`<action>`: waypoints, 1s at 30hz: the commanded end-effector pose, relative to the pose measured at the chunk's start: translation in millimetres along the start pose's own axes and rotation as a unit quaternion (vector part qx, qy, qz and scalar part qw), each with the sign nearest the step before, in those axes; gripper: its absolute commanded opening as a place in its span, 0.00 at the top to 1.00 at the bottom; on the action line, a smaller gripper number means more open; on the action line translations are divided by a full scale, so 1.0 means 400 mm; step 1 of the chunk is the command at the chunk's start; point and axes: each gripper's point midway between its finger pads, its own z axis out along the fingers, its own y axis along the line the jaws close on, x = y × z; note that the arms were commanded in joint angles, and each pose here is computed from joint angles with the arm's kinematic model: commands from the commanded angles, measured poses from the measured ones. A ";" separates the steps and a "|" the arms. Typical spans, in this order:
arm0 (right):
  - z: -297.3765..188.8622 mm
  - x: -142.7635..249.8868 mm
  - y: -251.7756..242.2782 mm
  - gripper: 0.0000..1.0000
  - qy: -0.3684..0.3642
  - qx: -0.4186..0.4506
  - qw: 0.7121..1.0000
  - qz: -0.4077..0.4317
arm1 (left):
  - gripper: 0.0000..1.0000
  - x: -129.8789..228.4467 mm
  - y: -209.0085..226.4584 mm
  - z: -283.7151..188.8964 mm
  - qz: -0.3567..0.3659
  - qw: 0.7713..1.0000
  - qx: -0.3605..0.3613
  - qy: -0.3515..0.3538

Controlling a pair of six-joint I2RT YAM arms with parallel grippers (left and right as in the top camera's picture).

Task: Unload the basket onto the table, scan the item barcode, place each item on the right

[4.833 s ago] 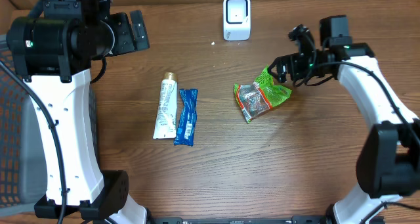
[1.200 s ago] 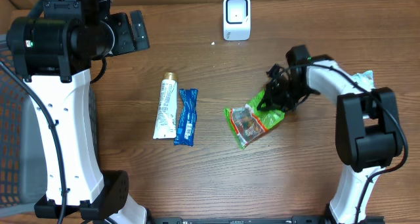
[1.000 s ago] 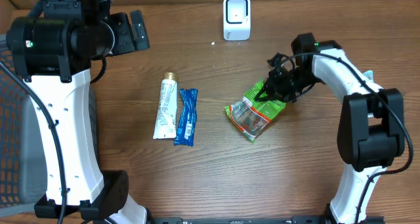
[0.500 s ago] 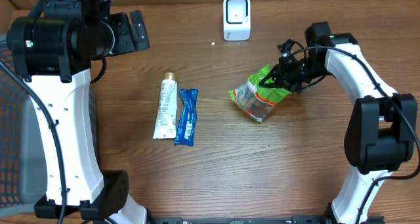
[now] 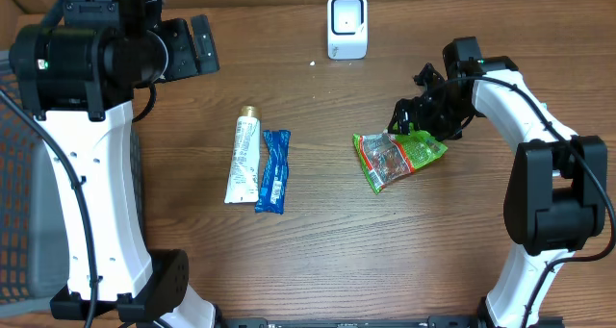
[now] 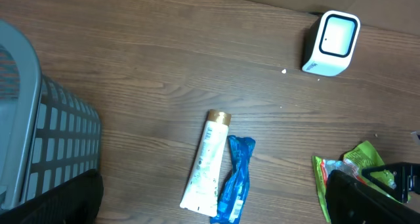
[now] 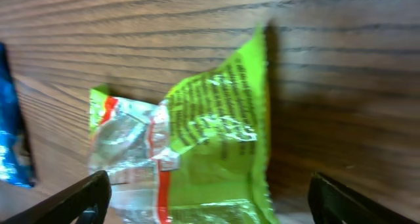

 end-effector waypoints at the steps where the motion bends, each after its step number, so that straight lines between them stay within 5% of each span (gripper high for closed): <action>1: -0.009 0.019 -0.013 0.03 0.001 0.022 0.999 -0.039 | 0.00 -0.002 0.003 0.000 -0.006 1.000 -0.004 -0.002; 4: 0.028 0.055 -0.029 0.04 0.027 0.021 0.999 -0.032 | 0.00 -0.002 0.003 0.000 -0.006 1.000 -0.004 -0.002; 11: 0.094 0.147 -0.034 0.27 0.084 -0.010 0.996 -0.004 | 0.00 -0.002 0.003 0.000 -0.006 1.000 -0.004 -0.002; 16: 0.091 0.164 0.011 0.75 0.095 -0.064 0.993 0.014 | 0.00 -0.002 0.003 0.000 -0.006 1.000 -0.004 -0.002; 19: 0.085 0.164 0.049 0.95 0.095 -0.107 0.989 0.020 | 0.00 -0.002 0.003 0.000 -0.006 1.000 -0.004 -0.003; 30: -0.037 0.105 0.223 0.96 0.081 -0.288 0.953 0.039 | 0.00 -0.002 0.003 0.000 -0.006 1.000 -0.004 -0.002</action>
